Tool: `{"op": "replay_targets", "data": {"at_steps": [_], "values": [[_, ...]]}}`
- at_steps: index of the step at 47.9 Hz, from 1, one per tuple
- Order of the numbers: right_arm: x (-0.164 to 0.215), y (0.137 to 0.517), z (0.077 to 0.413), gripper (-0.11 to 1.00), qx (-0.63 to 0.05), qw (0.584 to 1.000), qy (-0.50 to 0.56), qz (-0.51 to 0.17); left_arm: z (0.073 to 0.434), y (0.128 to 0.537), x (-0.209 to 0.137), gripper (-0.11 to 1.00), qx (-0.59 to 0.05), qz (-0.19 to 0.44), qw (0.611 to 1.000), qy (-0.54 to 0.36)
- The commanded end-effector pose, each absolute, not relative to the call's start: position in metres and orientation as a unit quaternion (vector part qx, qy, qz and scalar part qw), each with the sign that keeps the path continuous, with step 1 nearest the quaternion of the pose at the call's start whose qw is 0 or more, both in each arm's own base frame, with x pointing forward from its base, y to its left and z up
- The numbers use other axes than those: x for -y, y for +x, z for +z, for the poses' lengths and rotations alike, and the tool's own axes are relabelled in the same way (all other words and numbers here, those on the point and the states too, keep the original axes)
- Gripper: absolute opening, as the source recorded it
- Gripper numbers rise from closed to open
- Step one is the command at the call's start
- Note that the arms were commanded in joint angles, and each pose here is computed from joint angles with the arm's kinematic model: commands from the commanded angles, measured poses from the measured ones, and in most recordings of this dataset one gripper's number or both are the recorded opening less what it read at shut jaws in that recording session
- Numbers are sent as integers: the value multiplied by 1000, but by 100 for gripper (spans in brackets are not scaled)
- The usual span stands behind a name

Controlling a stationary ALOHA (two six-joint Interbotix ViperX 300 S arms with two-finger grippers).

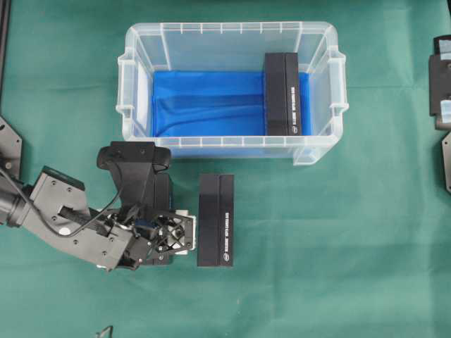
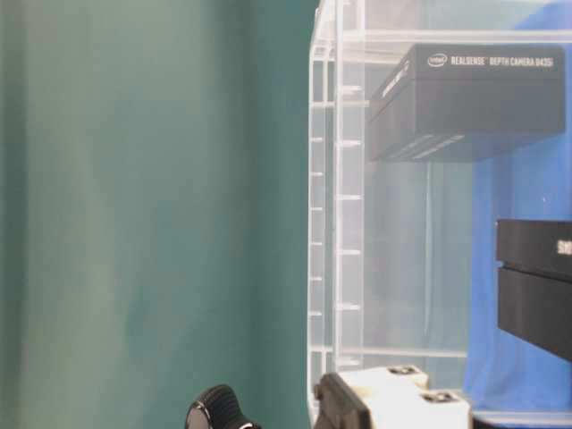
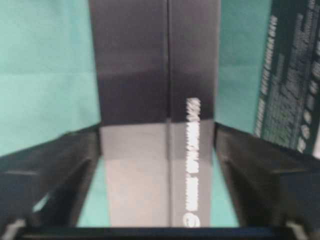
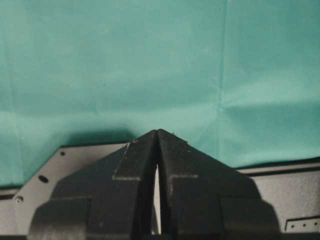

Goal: Take the box out of the case with the left arm.
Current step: 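Open the left gripper, release the box, and withdraw left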

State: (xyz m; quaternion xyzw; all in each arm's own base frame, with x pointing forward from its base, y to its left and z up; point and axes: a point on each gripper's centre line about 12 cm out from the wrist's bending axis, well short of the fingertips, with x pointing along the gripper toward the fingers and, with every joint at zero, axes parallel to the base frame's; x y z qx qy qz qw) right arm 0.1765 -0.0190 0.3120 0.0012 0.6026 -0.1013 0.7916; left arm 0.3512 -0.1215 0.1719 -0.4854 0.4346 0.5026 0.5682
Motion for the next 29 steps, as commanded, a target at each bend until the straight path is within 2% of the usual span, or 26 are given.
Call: {"op": "replay_targets", "data": {"at_steps": [1, 16, 29], "values": [[19, 177, 315, 2, -598, 795, 3, -101, 188, 353, 123, 89, -428, 488, 574, -499], [19, 177, 316, 2, -597, 796, 3, -102, 200, 347, 125, 90, -429, 483, 573, -504], [19, 178, 316, 2, -598, 795, 3, -102, 241, 341, 122, 90, -420, 481, 574, -512]]}}
